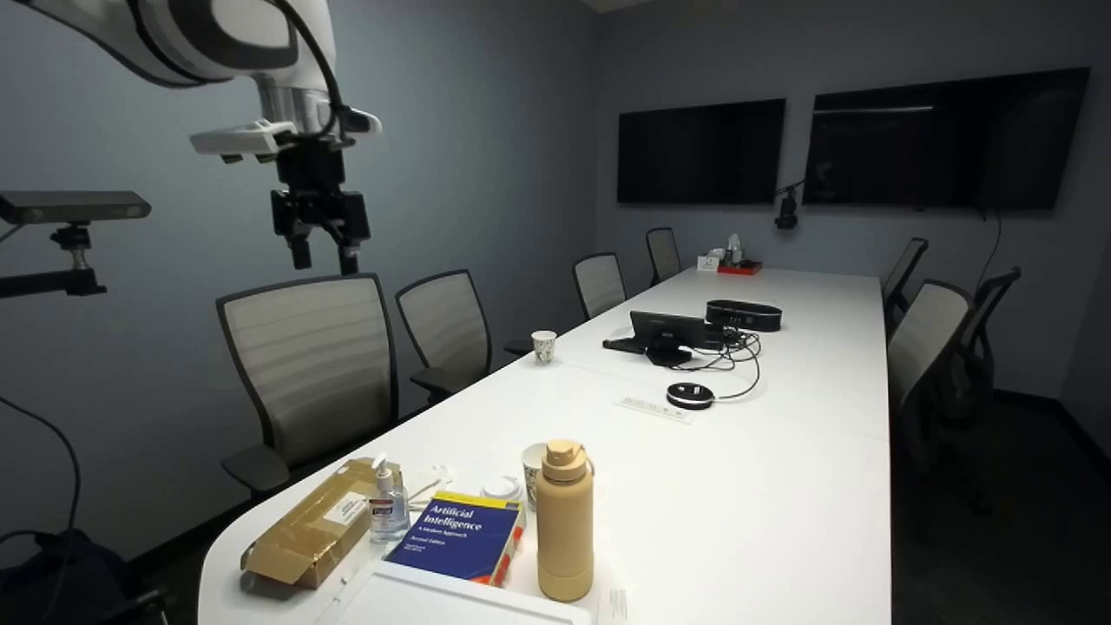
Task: Use the white napkin to wipe the top of the beige bottle.
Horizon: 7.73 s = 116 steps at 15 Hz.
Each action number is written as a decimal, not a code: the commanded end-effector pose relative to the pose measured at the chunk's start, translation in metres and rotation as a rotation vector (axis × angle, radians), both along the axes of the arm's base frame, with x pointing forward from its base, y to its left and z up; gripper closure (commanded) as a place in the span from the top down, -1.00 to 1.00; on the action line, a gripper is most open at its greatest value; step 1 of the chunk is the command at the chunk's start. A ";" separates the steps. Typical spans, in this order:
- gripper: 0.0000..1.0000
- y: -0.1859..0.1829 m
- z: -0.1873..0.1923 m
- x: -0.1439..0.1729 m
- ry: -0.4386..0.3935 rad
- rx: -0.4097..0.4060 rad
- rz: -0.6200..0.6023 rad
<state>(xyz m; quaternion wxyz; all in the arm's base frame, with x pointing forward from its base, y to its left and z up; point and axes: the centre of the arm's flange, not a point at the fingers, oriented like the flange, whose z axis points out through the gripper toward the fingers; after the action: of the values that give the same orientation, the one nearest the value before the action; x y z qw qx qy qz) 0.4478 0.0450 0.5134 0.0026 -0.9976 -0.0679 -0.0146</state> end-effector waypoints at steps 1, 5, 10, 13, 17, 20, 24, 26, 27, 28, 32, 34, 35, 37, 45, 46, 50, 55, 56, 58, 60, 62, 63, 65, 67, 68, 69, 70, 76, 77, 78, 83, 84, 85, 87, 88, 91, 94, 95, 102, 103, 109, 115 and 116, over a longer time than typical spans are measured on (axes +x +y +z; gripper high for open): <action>1.00 0.001 -0.063 0.068 0.041 0.044 0.073; 1.00 0.014 -0.147 0.121 0.082 0.075 0.161; 1.00 0.041 -0.234 0.172 0.113 0.098 0.236; 1.00 0.055 -0.272 0.201 0.114 0.109 0.262; 1.00 0.071 -0.317 0.224 0.128 0.133 0.266; 1.00 0.075 -0.346 0.229 0.202 0.201 0.262; 1.00 0.077 -0.348 0.212 0.227 0.225 0.264; 1.00 0.075 -0.338 0.216 0.228 0.243 0.268; 1.00 0.074 -0.335 0.217 0.227 0.246 0.271; 1.00 0.073 -0.335 0.218 0.226 0.246 0.272; 1.00 0.077 -0.367 0.236 0.256 0.202 0.252; 1.00 0.079 -0.385 0.247 0.269 0.178 0.245; 1.00 0.081 -0.394 0.250 0.277 0.168 0.246; 1.00 0.087 -0.415 0.259 0.292 0.148 0.251; 1.00 0.105 -0.479 0.272 0.315 0.090 0.277; 1.00 0.106 -0.488 0.271 0.315 0.086 0.281; 1.00 0.110 -0.511 0.269 0.313 0.076 0.282; 1.00 0.111 -0.506 0.274 0.296 0.069 0.275; 1.00 0.110 -0.504 0.274 0.289 0.072 0.271; 1.00 0.105 -0.500 0.275 0.277 0.080 0.259; 1.00 0.100 -0.498 0.274 0.272 0.086 0.252; 1.00 0.096 -0.497 0.274 0.271 0.088 0.244; 1.00 0.093 -0.498 0.272 0.272 0.086 0.240; 1.00 0.090 -0.499 0.272 0.274 0.093 0.238; 1.00 0.084 -0.499 0.272 0.274 0.109 0.234; 1.00 0.082 -0.498 0.272 0.272 0.121 0.234; 1.00 0.079 -0.497 0.272 0.271 0.137 0.230; 1.00 0.075 -0.496 0.272 0.270 0.150 0.225; 1.00 0.060 -0.492 0.275 0.275 0.183 0.203; 1.00 0.060 -0.492 0.275 0.277 0.185 0.201; 1.00 0.060 -0.493 0.275 0.281 0.184 0.198; 1.00 0.064 -0.505 0.272 0.298 0.157 0.187; 1.00 0.064 -0.507 0.271 0.302 0.152 0.183; 1.00 0.065 -0.509 0.270 0.302 0.152 0.181; 1.00 0.064 -0.512 0.269 0.306 0.147 0.179; 1.00 0.064 -0.513 0.268 0.308 0.146 0.178; 0.47 0.065 -0.515 0.268 0.314 0.140 0.178; -0.03 0.065 -0.516 0.268 0.313 0.138 0.179; -0.16 0.065 -0.515 0.269 0.312 0.136 0.179; -1.00 0.065 -0.514 0.268 0.311 0.128 0.180; -1.00 0.066 -0.514 0.268 0.311 0.128 0.182; -0.99 0.076 -0.492 0.266 0.298 0.141 0.178; -0.99 0.087 -0.415 0.271 0.235 0.152 0.191; -0.99 0.087 -0.400 0.273 0.224 0.146 0.189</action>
<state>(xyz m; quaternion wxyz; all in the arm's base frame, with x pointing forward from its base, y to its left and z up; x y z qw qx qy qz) 0.7362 0.1287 0.0602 0.0902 -0.9779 -0.1667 0.0883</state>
